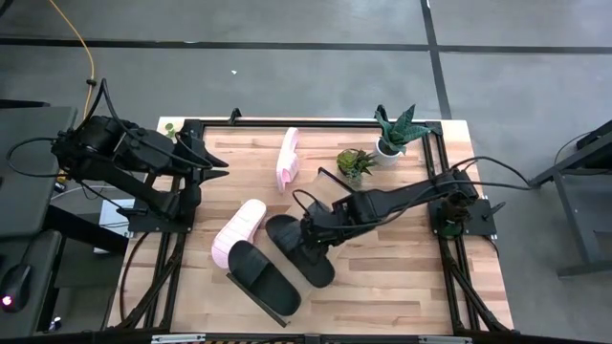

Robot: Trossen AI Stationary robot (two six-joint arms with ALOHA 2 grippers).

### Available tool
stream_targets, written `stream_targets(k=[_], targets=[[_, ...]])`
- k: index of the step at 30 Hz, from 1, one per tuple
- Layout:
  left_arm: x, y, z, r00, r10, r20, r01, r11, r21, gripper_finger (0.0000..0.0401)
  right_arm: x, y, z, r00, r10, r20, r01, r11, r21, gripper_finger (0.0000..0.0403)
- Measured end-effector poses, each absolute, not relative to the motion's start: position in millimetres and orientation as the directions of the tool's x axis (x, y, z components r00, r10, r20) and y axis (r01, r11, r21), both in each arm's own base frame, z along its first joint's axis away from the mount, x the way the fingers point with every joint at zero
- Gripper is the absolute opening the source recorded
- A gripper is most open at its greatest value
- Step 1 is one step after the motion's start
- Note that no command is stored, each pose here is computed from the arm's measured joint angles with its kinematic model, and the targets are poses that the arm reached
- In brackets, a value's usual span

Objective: Pick and place slides into the shelf
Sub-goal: Put the black slide on the shelf

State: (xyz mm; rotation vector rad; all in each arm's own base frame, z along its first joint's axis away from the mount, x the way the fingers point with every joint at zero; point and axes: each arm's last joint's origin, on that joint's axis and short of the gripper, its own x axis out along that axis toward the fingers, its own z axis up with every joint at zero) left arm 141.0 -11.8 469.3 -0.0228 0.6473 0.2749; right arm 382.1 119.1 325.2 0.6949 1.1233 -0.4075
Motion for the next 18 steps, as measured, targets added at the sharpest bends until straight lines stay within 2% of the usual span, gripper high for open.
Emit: stream_targets(k=[4,8,18], targets=[[141,-12,469,0.763,0.246,-0.598,-0.260,0.963,0.065,0.0069,372,116,329,0.372,-0.068,-0.926,0.687,0.691,0.225,0.0213],[141,-12,469,0.763,0.246,-0.598,-0.260,0.963,0.064,0.0069,369,114,329,0.340,-0.086,-0.937,0.705,0.682,0.193,0.0194],[141,-12,469,0.762,0.253,-0.596,-0.266,0.962,0.068,0.0069,379,92,330,0.374,-0.110,-0.921,0.692,0.694,0.198,0.0035]])
